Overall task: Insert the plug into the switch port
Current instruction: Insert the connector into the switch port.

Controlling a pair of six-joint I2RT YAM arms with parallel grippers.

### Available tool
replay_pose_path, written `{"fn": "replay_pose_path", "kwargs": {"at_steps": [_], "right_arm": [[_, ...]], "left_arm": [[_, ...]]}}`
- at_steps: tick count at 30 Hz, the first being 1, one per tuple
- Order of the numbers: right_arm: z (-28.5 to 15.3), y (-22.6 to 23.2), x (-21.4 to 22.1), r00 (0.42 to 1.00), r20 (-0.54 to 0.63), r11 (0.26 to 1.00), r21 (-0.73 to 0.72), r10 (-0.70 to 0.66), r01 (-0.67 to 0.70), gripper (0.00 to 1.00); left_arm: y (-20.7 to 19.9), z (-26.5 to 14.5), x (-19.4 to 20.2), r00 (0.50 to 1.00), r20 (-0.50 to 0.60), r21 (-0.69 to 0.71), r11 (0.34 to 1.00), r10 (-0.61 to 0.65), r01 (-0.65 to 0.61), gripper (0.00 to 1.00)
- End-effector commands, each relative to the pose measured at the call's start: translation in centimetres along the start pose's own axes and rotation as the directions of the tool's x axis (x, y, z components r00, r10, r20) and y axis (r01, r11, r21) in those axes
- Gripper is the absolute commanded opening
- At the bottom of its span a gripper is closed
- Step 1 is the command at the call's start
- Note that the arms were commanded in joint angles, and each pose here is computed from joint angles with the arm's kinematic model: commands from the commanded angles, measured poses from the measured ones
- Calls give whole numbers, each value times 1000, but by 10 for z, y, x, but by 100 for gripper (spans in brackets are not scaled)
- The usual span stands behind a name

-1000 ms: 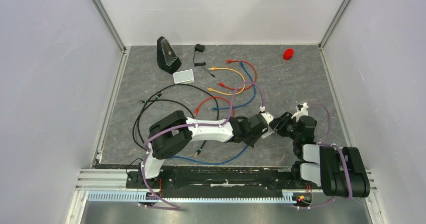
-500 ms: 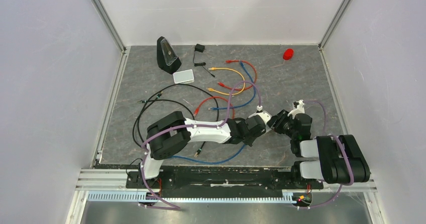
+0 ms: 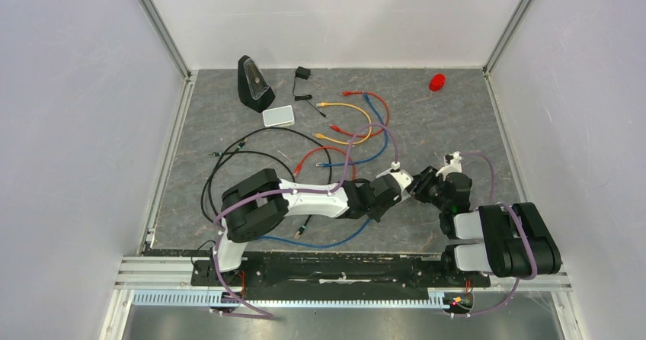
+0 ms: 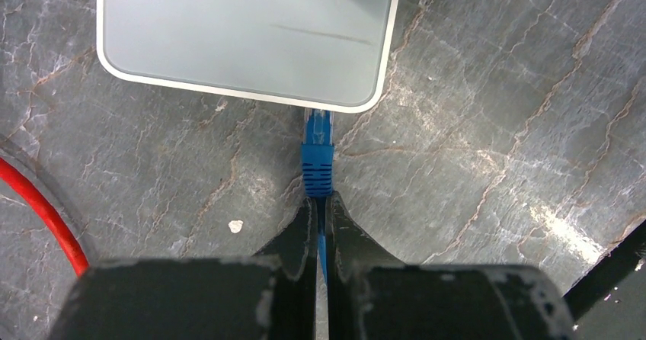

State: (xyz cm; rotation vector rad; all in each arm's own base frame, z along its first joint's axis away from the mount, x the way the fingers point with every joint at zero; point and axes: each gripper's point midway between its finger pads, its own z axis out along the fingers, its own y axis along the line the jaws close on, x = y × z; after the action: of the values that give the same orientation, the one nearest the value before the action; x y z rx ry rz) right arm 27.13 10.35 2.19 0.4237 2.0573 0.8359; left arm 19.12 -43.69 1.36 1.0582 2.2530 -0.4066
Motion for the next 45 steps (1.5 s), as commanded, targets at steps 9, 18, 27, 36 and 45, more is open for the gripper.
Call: {"fn": "replay_pose_path", "kwargs": {"at_steps": [9,18,27,36,45], "right_arm": [[-98,9,162,788,-561,954,10,254,-300,29],[-40,-31,71,917,-392,989,150,71,-12,42],[-22,-20,29,881,-433,976,7,-192,216,52],[-27,-26,33,838,-496,970,-47,-229,238,53],[-38,-15,61,847,-511,989,-102,-146,108,41]], "left_arm": [[-5,48,-12,993,114,97,995,29,-40,2],[10,8,29,999,40,88,996,30,-33,8],[1,6,27,997,8,136,988,71,-72,25],[0,6,25,995,-20,143,985,99,-95,30],[-3,16,30,993,-11,159,981,116,-113,2]]}}
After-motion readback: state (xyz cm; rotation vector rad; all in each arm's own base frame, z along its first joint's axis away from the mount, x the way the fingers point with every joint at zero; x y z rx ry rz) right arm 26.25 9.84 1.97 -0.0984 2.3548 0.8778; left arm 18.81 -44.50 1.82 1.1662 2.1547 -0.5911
